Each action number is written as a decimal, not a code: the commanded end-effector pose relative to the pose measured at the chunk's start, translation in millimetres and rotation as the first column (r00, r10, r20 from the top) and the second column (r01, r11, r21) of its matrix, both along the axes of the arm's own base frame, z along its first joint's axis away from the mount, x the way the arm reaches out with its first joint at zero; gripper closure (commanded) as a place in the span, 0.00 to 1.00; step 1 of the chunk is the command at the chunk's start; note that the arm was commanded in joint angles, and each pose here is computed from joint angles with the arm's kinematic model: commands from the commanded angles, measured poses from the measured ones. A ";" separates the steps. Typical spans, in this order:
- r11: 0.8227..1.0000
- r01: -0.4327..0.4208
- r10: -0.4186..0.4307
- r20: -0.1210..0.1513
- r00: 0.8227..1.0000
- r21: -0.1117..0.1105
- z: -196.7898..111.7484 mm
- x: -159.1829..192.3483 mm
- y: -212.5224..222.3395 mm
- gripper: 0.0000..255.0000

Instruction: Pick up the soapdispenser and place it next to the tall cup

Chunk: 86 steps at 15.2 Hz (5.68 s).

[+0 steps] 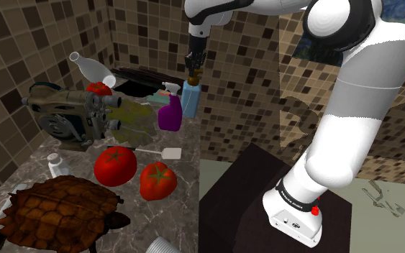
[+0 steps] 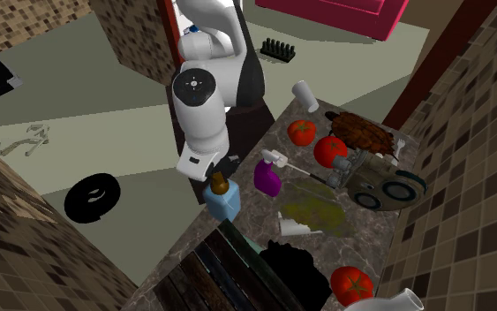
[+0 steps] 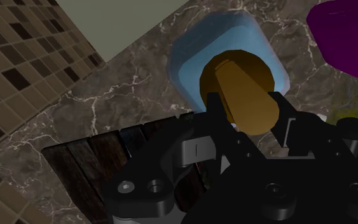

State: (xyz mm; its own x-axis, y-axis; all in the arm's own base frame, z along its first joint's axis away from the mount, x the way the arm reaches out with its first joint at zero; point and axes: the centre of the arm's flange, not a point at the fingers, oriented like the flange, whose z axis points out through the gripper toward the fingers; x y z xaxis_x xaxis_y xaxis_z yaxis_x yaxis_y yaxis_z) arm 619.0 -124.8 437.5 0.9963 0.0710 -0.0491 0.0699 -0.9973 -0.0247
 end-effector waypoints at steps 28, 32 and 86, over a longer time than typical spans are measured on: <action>1.000 0.000 0.000 0.000 1.000 0.000 105.4 0.0 -0.1 1.00; 1.000 0.000 0.000 0.000 1.000 0.000 126.5 0.0 -0.1 1.00; 1.000 0.000 0.000 0.000 1.000 0.000 282.0 -345.8 362.0 1.00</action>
State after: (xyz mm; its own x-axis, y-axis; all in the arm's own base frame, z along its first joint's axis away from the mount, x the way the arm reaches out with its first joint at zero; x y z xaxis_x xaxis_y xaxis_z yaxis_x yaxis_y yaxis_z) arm 272.7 237.0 724.9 0.9962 0.0710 -0.0500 0.0699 -0.9973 -0.0243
